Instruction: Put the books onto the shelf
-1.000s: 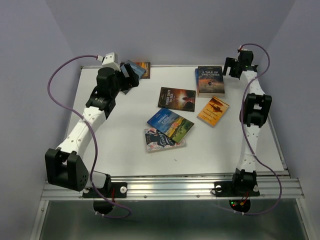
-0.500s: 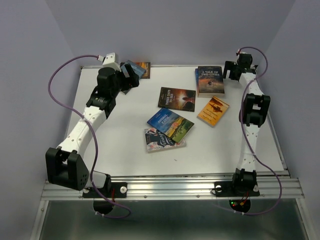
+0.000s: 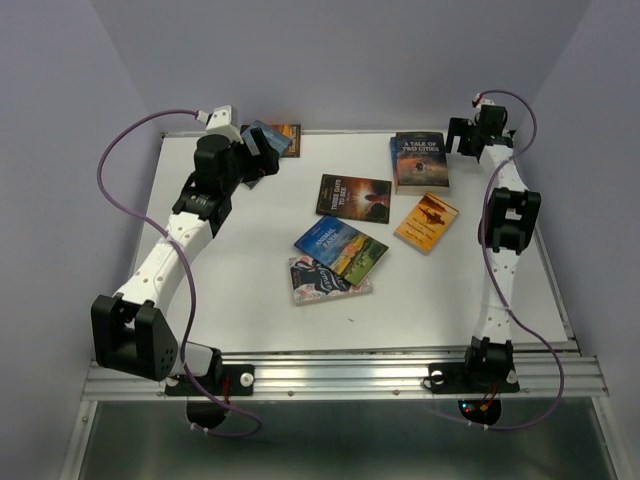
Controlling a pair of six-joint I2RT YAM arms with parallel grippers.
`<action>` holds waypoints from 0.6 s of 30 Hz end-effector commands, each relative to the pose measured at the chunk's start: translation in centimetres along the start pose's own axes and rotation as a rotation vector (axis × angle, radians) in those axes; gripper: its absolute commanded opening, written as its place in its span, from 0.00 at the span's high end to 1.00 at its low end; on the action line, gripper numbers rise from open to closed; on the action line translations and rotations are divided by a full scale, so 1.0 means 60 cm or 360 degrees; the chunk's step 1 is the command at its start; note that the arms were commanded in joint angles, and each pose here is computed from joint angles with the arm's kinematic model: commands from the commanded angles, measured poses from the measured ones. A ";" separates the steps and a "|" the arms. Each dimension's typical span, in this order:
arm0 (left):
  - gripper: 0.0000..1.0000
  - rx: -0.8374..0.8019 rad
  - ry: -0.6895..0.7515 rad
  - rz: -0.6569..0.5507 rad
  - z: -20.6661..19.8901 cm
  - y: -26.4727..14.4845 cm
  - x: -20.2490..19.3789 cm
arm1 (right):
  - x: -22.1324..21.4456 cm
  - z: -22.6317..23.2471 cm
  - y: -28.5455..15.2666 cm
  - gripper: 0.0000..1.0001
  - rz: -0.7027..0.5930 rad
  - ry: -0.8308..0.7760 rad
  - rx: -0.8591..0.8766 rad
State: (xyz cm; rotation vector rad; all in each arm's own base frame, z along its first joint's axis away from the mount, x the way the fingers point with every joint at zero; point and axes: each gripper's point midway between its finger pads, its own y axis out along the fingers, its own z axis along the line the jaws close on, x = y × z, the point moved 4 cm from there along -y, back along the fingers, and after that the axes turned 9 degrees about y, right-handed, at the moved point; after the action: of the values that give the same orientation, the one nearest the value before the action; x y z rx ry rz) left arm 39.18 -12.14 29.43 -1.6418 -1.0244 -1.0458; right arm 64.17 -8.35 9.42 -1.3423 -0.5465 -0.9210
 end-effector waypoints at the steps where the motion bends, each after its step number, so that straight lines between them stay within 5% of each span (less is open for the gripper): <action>1: 0.01 -0.0040 0.0036 -0.0108 -0.006 -0.006 0.033 | 0.023 0.023 0.016 0.00 -0.0107 -0.0026 0.0166; 18: 0.01 -0.0050 0.0044 -0.0078 -0.007 -0.001 0.027 | 0.028 0.049 0.023 0.00 -0.0147 0.0038 0.0339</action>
State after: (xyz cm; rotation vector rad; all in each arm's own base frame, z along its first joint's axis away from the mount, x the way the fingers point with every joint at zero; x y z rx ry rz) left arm 39.12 -12.26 29.42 -1.6457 -1.0105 -1.0587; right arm 65.37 -7.35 8.50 -1.1999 -0.6018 -0.8965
